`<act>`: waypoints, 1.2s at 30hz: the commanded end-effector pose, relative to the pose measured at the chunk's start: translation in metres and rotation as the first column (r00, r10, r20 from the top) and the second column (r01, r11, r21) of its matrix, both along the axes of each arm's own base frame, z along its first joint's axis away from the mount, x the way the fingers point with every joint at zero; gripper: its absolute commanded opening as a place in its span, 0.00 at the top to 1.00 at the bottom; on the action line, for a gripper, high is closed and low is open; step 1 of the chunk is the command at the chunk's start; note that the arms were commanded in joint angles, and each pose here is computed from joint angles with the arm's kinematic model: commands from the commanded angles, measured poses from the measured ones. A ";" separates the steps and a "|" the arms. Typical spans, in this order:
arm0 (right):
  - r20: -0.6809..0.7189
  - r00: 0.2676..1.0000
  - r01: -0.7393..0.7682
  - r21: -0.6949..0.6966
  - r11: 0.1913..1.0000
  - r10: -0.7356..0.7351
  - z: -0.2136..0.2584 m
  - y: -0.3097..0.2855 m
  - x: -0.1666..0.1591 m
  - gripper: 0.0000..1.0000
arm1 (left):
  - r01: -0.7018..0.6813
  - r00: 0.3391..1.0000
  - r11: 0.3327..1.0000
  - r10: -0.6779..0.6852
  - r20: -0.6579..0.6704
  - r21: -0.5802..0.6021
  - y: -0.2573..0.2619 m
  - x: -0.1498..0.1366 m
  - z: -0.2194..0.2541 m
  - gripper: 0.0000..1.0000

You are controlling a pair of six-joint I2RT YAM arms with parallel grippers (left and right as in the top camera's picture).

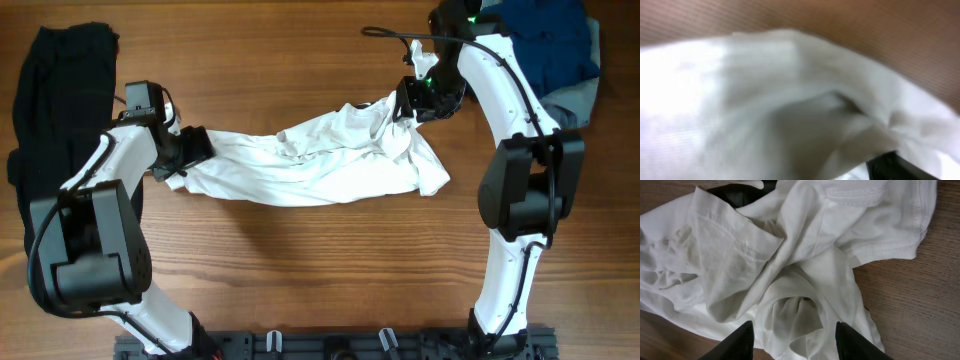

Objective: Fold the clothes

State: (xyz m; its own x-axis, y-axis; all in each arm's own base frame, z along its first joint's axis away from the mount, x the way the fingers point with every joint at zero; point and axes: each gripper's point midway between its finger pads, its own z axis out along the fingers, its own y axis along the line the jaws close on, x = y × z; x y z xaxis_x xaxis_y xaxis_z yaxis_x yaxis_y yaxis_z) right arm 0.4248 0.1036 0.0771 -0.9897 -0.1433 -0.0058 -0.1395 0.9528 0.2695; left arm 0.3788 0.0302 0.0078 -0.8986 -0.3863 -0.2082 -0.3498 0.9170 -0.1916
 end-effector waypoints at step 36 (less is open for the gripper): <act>0.020 0.994 0.104 0.026 0.994 -0.105 0.010 0.006 0.008 0.21 | 0.051 0.960 0.986 -0.092 -0.263 -0.158 0.024 -0.020 -0.009 0.46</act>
State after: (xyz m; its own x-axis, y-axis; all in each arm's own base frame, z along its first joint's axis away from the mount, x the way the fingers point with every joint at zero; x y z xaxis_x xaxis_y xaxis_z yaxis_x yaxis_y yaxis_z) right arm 0.4325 0.1046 0.0772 -0.9926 -0.1177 -0.0310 -0.1217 0.9552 0.2699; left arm 0.3815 0.0533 0.0115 -0.9688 -0.2469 -0.0200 -0.2312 0.9302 -0.2850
